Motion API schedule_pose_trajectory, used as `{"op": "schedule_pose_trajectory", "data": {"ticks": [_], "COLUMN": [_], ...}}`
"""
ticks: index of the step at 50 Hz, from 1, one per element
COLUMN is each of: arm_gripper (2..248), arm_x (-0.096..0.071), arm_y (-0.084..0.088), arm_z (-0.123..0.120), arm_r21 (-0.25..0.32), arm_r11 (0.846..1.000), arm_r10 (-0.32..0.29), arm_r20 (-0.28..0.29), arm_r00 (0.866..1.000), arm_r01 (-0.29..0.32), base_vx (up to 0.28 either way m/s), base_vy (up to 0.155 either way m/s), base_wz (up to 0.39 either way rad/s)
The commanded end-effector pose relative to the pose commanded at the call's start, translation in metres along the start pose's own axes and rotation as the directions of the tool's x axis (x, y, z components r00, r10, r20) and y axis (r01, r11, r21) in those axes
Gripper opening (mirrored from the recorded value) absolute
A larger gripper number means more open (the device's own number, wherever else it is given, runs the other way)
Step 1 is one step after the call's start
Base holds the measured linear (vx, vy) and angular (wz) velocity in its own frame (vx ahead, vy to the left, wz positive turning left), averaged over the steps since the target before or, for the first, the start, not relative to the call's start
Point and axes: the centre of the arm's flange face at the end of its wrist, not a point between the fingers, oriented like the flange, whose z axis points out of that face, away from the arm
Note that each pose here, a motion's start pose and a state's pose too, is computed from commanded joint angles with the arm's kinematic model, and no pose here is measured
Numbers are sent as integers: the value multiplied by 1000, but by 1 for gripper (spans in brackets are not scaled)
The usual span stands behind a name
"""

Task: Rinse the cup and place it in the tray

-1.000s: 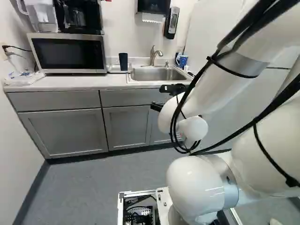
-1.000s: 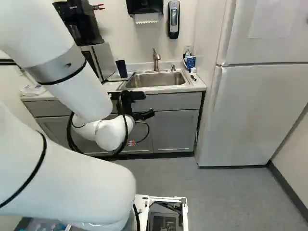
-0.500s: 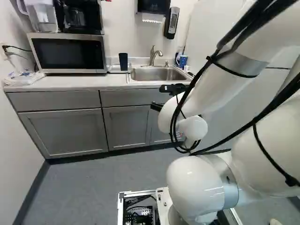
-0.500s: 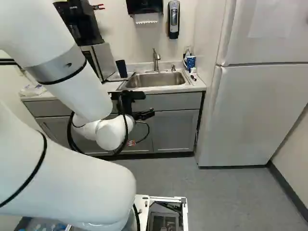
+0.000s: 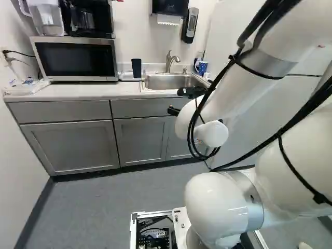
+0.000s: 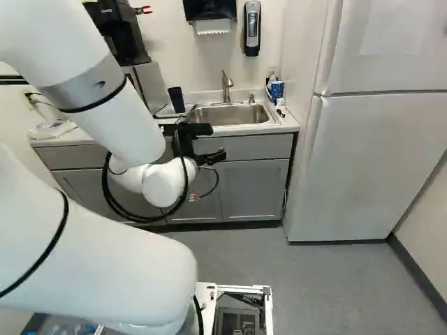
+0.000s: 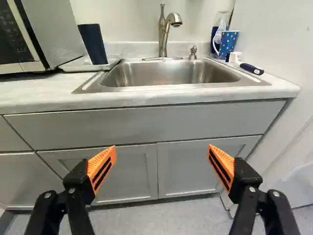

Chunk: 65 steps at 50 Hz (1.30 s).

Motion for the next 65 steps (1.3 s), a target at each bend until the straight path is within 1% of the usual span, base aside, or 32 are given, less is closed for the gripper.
{"op": "schedule_pose_trajectory", "data": {"ticks": [32,65], "arm_gripper": [247,247], "arm_x": [45,88], "arm_y": [5,5], "arm_z": [32,55], "arm_r21": [-14,-12], "arm_r11": [1000,1000], "arm_r10": [3,1], "arm_r20": [-73,-148], "arm_r00": [997,989], "arm_r01": [-4,-3], "base_vx": [0,0], "base_vy": [0,0], "base_wz": [0,0]}}
